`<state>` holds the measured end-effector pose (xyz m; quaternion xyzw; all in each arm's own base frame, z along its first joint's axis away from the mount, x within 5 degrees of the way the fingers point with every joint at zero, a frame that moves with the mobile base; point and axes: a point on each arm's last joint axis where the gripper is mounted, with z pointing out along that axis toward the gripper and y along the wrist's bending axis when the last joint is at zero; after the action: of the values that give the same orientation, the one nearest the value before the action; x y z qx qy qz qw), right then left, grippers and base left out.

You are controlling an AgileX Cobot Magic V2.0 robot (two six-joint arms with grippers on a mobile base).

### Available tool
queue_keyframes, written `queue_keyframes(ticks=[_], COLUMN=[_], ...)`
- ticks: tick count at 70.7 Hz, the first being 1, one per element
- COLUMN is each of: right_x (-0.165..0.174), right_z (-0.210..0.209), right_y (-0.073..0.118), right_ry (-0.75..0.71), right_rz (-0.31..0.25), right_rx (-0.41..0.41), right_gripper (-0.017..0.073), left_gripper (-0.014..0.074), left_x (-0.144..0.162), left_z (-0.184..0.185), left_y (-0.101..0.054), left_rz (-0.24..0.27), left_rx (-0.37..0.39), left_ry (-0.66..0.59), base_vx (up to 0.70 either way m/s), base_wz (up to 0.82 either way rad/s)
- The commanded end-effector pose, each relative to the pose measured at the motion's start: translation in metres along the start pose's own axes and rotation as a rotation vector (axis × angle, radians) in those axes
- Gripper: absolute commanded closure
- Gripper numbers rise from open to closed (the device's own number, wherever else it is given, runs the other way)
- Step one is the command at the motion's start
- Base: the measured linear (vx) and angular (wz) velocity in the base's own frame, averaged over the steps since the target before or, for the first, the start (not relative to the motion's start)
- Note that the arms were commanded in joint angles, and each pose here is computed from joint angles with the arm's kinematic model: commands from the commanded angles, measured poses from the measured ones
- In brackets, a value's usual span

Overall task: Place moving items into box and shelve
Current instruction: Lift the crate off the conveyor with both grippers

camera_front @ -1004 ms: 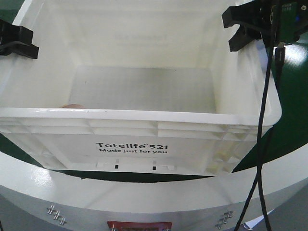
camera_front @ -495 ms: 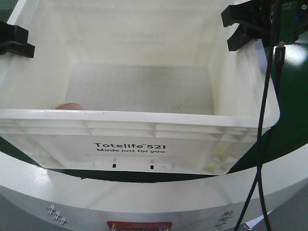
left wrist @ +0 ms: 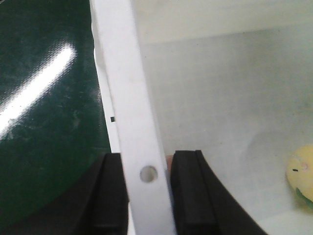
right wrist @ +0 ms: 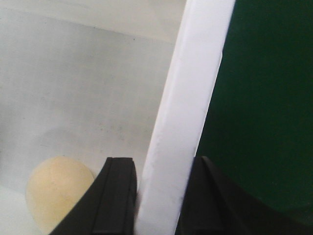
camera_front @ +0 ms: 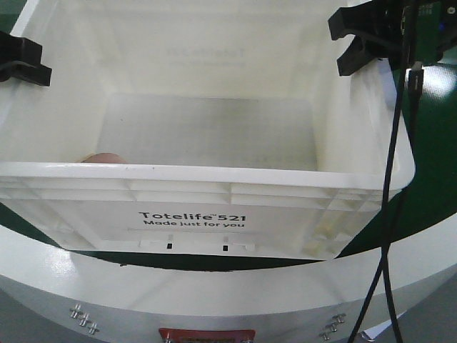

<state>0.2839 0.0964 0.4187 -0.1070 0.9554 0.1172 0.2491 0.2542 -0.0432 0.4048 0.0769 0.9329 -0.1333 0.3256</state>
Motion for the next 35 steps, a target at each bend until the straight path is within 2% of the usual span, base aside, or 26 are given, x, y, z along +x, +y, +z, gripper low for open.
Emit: queue_keyframes(ticks=[1, 35], right_x=[-0.0024, -0.0025], right_z=[-0.0340, -0.0340], right_y=[0.0070, 0.0070], right_ry=[-0.147, -0.149], right_rz=[-0.040, -0.040], right_rx=[-0.035, -0.036], right_gripper=[0.0571, 0.0571], left_gripper=[0.0614, 0.0614], left_x=[-0.0122, -0.0122], left_z=[-0.0256, -0.0256], left_y=[-0.0100, -0.0100], left_rz=[0.029, 0.029], left_rx=[0.027, 0.027], left_ry=[-0.180, -0.180], base_vx=[0.00, 0.00], base_wz=[0.00, 0.00])
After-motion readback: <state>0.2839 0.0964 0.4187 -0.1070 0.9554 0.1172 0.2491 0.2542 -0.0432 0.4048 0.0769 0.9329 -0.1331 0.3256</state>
